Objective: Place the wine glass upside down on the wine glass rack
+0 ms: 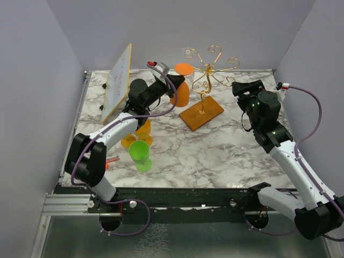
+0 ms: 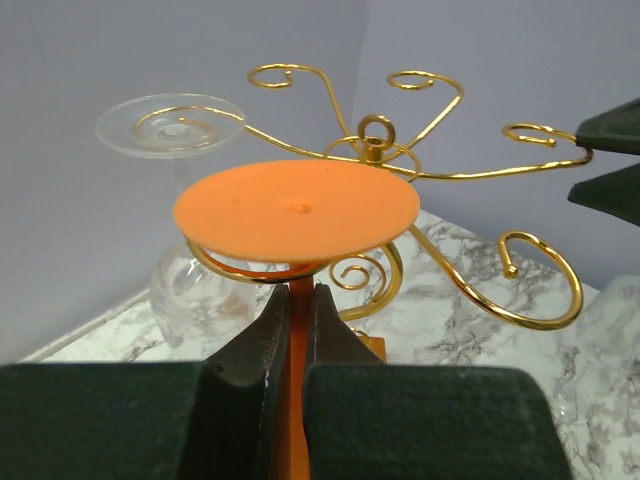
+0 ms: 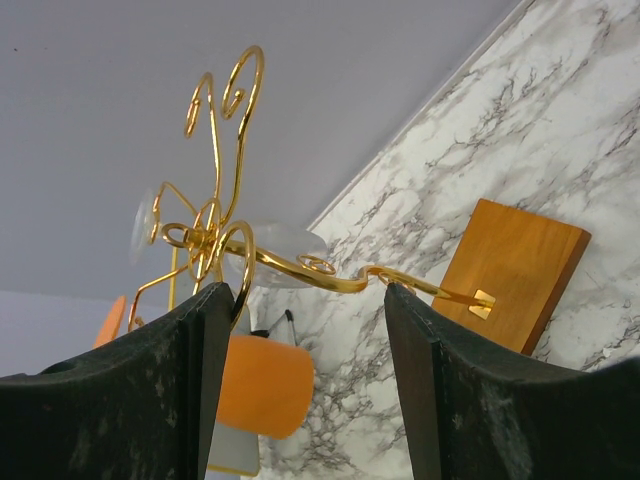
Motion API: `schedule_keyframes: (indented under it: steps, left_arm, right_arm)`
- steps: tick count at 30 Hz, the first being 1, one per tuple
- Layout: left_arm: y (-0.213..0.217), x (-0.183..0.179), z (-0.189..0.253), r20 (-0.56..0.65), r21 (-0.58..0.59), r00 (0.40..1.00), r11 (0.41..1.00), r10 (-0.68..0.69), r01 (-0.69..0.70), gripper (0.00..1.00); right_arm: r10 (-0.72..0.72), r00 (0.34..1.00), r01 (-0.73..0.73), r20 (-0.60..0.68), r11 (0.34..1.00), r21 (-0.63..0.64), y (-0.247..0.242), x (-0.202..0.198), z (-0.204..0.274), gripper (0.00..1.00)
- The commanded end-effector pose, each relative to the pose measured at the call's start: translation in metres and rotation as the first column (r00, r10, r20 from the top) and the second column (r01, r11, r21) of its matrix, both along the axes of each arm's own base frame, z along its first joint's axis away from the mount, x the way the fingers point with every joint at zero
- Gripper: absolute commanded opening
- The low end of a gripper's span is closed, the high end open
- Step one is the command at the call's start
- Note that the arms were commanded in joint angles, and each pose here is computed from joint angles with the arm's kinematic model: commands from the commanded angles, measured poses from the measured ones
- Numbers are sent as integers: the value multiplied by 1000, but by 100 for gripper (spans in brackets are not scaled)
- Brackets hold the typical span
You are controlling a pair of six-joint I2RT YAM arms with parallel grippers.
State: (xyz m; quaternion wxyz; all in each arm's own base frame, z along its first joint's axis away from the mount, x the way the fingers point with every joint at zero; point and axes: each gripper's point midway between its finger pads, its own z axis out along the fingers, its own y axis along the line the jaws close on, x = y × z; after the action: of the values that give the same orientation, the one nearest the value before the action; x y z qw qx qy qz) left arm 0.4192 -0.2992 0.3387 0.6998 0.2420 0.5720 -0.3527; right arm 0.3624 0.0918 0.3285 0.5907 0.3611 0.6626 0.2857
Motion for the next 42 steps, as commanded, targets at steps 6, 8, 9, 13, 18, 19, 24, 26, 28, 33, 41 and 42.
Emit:
schedule_keyframes:
  steps: [6,8,9,13,18,19,24,26,28,33,41,42]
  left_arm:
    - [-13,-20,-3,51,40,989,990,-137,135,3]
    - [-13,-18,-10,34,41,991,991,-127,125,8]
    - [-13,-18,-13,25,41,992,991,-126,125,10]
    - [-12,-20,-21,1,40,992,991,-129,129,21]
    - [-7,-27,-17,-3,28,992,992,-124,124,39]
    - [-6,-28,-14,0,23,993,993,-119,119,44]
    - [7,-38,-3,1,-2,997,997,-77,77,73]
    - [16,-40,0,-16,-16,999,999,-39,38,79]
    - [25,-42,0,-48,-25,999,1000,3,-4,87]
    - [45,-45,-4,-155,-5,982,994,104,-106,99]
    - [85,-50,-32,-400,194,854,941,333,-276,99]
    - [91,-55,-38,-427,236,832,932,355,-277,99]
  right_arm:
    - [-21,989,8,-148,996,-84,-9,-10,-45,66]
    - [-20,989,8,-143,996,-85,-9,-10,-44,66]
    - [-19,990,7,-142,996,-86,-9,-10,-43,66]
    - [-7,992,-4,-124,996,-88,-8,-10,-37,67]
    - [15,995,-24,-96,995,-93,-6,-12,-24,69]
    - [20,996,-28,-87,995,-94,-5,-13,-20,70]
    - [32,998,-38,-48,990,-133,-7,-17,3,78]
    - [32,999,-37,-36,989,-143,-9,-19,11,80]
    - [36,999,-39,-25,988,-147,-9,-22,18,83]
    - [51,999,-52,-12,986,-156,-9,-27,30,85]
    - [71,997,-76,-32,984,-161,-11,-42,36,86]
    - [76,997,-80,-31,983,-167,-12,-47,38,85]
